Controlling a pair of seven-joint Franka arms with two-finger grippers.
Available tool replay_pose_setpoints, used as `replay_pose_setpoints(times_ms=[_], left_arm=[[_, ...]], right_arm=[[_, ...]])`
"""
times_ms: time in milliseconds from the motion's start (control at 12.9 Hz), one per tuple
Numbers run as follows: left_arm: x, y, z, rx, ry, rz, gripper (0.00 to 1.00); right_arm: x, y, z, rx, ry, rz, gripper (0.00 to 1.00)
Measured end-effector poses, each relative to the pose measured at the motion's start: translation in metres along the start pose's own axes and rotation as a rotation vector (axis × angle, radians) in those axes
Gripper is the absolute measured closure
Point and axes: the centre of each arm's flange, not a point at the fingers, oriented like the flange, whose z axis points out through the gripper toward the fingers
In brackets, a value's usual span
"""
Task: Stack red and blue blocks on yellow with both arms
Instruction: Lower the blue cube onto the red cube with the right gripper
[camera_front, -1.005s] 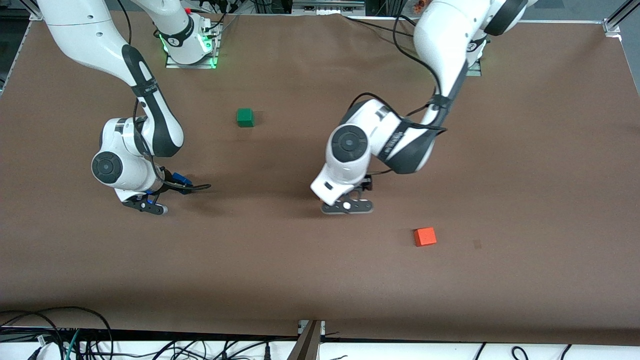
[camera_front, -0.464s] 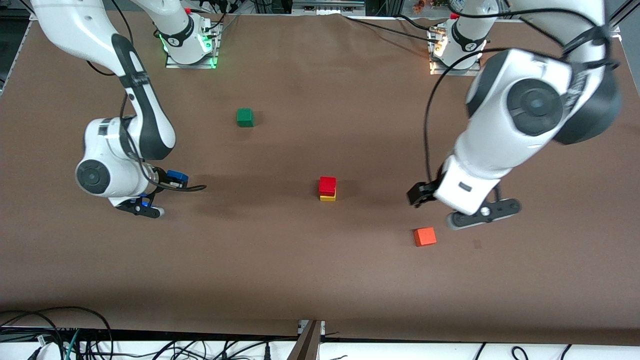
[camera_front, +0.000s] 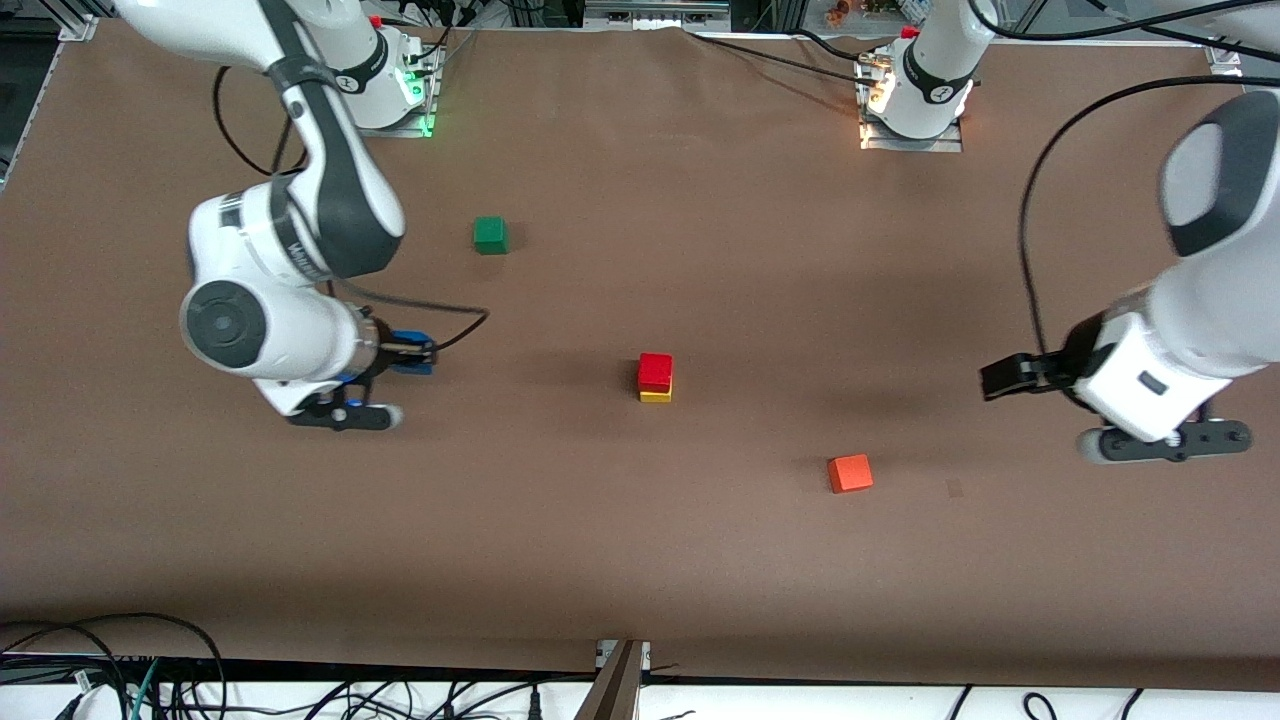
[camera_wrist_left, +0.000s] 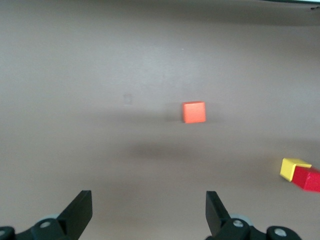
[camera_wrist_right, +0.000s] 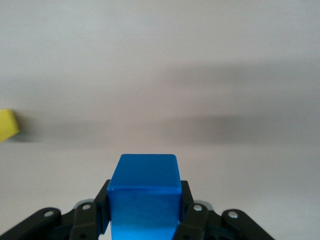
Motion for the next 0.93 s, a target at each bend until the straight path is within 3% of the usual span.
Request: replay_pose_setpoints(times_ms=[386, 773, 928], left_arm=[[-0.05, -0.077, -0.038, 0.036, -0.042, -0.068, 0.0], [-0.094, -0.083, -0.01, 0.044, -0.146, 0.003, 0.0], [-0.106, -0.083, -0.003, 0.046, -0.156, 0.006, 0.0]], right_arm=[[-0.04, -0.139, 0.018, 0.081, 0.16, 0.085, 0.45], [-0.041, -0.195, 0.049, 0.128, 0.202, 0.032, 0.45], [-0.041, -0.21, 0.063, 0.144, 0.209, 0.014, 0.45]])
